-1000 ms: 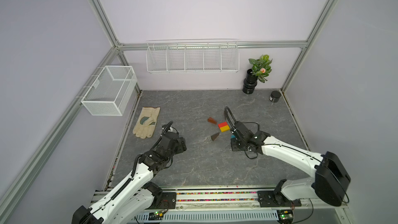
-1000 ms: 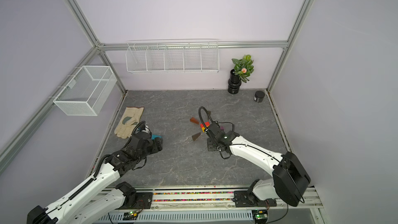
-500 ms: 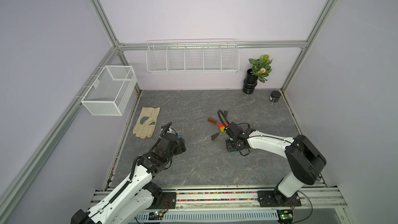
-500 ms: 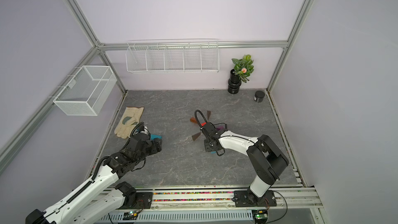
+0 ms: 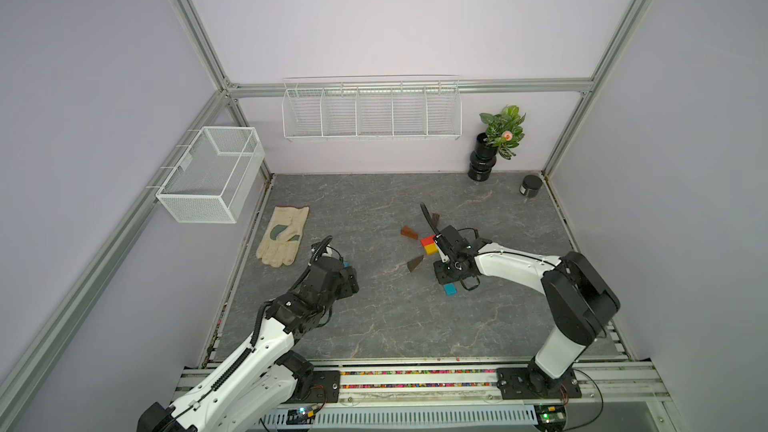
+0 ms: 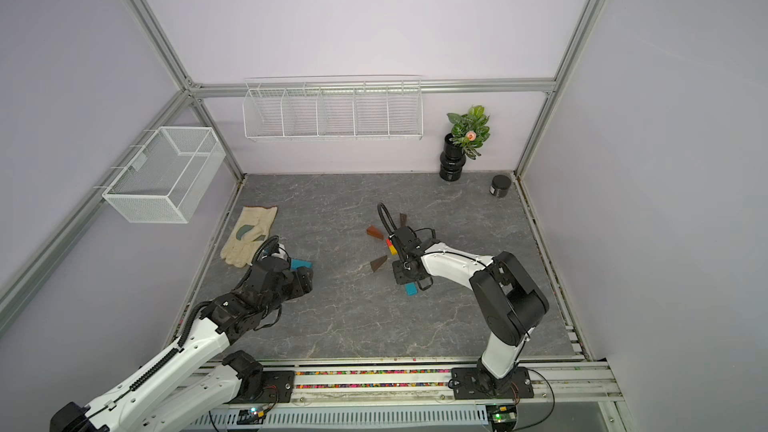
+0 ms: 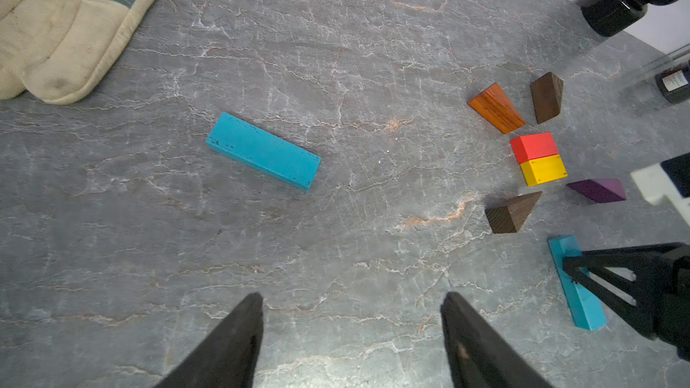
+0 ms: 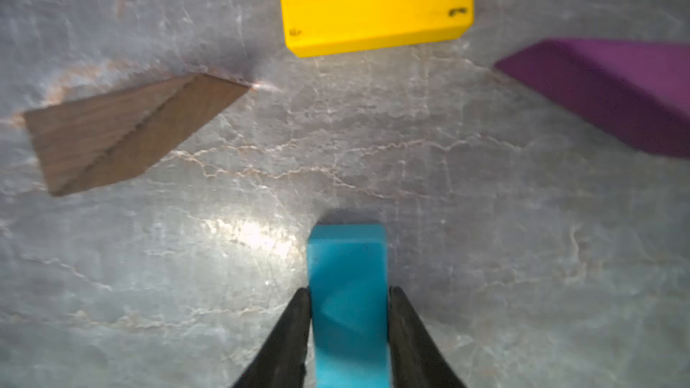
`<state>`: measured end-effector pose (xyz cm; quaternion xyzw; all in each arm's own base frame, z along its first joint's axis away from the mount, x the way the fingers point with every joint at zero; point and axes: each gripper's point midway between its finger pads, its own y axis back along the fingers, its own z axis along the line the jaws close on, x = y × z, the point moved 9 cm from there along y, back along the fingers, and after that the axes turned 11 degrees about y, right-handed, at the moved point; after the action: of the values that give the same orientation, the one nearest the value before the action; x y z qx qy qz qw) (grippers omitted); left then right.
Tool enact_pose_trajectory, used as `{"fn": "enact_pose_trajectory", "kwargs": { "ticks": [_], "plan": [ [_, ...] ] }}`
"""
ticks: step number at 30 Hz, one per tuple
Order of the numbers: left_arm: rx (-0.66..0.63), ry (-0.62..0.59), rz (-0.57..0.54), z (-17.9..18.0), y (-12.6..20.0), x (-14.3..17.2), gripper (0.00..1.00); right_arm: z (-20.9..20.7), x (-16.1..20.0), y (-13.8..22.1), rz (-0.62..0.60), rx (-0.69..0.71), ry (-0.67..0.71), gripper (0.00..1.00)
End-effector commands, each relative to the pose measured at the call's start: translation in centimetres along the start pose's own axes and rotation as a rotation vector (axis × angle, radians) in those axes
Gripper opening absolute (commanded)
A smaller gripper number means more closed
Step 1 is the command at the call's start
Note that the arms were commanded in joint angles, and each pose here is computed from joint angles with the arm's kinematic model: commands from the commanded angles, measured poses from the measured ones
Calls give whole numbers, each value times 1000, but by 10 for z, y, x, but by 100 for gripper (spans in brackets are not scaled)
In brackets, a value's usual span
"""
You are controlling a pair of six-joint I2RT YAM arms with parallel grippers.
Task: Assemble a small pinwheel with building blocks
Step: Assemble the building block at the center of the board.
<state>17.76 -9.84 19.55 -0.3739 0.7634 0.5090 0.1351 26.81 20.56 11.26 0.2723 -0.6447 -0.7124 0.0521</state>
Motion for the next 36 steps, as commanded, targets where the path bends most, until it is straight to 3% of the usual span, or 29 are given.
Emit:
{"fn": "enact_pose_trajectory", "kwargs": {
  "ticks": [1,36],
  "plan": [
    [-24,0,-1,5,-2,2,77,-5,3,-6,40,15,-2,29],
    [-28,-7,2,2,-7,1,78,-21,-39,-28,29,-32,-30,29]
  ]
}}
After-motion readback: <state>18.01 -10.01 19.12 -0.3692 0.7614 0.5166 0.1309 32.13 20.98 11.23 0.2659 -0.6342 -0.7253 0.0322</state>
